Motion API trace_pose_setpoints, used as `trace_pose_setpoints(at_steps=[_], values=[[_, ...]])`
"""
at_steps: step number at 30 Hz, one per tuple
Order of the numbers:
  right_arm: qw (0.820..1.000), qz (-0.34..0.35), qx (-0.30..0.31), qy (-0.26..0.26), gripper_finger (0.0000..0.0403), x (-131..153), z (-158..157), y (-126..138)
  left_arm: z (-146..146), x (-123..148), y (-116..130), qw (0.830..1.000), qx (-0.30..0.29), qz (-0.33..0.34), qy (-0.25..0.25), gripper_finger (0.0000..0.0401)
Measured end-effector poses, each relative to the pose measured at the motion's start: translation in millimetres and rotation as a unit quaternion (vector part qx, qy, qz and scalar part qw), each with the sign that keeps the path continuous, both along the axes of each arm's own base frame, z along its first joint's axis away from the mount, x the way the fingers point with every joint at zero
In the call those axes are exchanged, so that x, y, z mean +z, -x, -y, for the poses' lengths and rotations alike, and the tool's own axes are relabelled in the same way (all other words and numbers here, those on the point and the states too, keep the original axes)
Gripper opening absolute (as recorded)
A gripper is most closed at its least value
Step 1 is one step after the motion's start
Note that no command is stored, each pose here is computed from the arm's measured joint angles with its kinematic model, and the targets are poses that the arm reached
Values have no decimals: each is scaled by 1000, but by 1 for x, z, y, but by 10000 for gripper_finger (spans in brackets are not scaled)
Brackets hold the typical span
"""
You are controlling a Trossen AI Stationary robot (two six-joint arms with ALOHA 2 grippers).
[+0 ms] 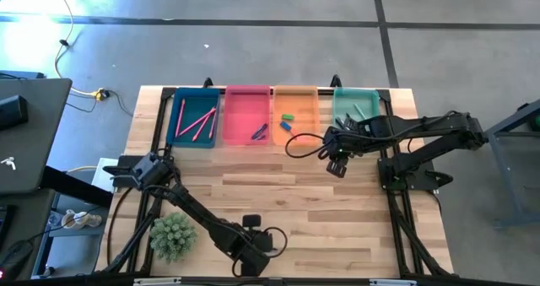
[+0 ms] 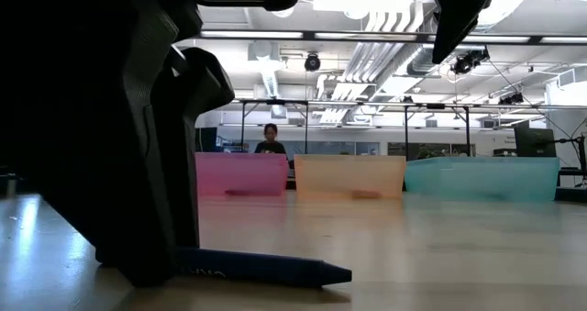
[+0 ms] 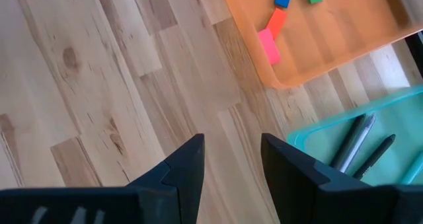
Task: Sort crayons/erasers/pens/pencils in bins
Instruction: Put the blue crayon into the pink bin
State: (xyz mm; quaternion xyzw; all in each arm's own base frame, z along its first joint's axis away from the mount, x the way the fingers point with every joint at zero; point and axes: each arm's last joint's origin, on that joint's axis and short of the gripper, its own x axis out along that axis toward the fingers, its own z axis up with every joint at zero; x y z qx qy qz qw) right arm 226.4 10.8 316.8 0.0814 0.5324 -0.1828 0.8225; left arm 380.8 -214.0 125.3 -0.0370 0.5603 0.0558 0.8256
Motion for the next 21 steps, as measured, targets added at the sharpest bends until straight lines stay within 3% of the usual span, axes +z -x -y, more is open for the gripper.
trace_pose_setpoints(at_steps=[11,21], values=[[1000,-4,-5,15,140,10,2,14,0,-1,0,1000,13,-4,9,8],[997,71,-18,3,140,36,5,51,-1,2,0,999,24,-11,36,3]])
